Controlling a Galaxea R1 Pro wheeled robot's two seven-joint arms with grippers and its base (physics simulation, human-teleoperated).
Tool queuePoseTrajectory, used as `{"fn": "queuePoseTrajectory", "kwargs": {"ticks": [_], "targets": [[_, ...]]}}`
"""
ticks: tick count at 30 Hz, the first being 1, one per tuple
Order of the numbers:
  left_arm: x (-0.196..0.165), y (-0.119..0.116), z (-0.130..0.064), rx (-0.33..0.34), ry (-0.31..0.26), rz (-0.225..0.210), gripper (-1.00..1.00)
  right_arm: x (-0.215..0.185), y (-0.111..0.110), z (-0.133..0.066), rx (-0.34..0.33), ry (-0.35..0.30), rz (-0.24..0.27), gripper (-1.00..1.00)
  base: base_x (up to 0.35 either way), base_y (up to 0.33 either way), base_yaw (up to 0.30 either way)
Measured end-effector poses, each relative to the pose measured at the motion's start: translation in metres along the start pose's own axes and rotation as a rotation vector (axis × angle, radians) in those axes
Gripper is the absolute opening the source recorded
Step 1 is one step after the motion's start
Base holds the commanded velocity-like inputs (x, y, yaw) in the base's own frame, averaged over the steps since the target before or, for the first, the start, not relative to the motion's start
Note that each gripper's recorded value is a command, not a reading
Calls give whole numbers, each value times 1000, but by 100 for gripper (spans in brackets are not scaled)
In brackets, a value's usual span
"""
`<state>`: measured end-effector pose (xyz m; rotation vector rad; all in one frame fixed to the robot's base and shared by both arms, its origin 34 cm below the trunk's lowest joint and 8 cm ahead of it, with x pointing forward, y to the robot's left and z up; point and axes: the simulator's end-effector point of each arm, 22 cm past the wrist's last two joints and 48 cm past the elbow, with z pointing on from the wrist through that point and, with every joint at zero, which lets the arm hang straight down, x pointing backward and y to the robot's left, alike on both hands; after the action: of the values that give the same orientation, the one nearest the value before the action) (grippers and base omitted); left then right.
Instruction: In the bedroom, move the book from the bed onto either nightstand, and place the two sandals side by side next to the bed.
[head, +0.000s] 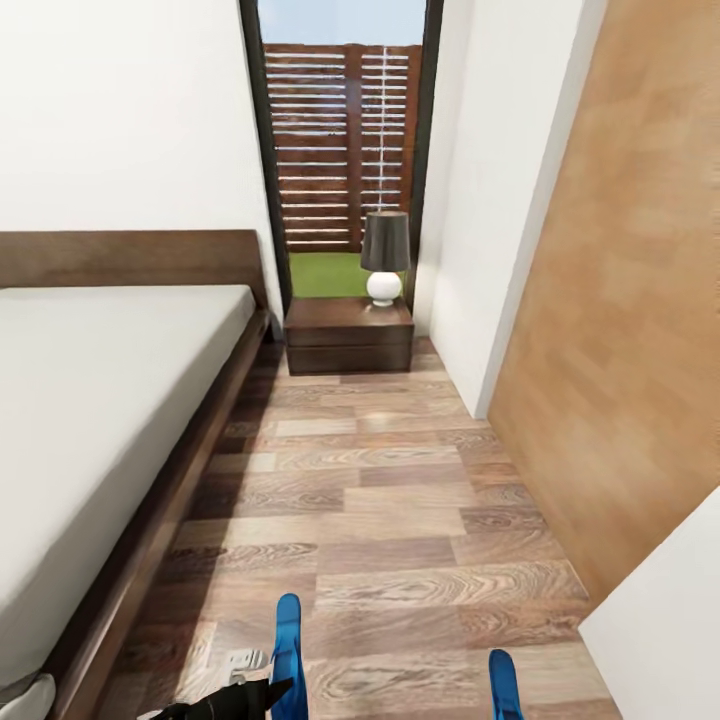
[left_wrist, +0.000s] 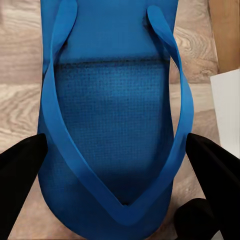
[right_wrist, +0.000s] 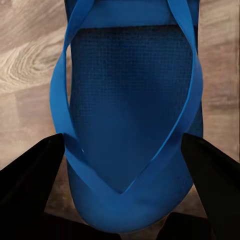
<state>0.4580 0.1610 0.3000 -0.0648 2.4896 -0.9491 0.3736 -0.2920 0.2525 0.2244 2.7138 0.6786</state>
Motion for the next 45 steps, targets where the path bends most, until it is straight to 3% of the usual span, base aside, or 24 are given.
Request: {"fn": "queuePoseTrajectory", "kwargs": {"ticks": [18,45], "targets": [[0,0,0,-1,-1,0,-100,0,2,0,-6,0,1,-100,320,-120,-131],[-1,1,-1,-3,-3,-4,-100,0,0,1,1,1,1,-100,326,-4,-4]]}}
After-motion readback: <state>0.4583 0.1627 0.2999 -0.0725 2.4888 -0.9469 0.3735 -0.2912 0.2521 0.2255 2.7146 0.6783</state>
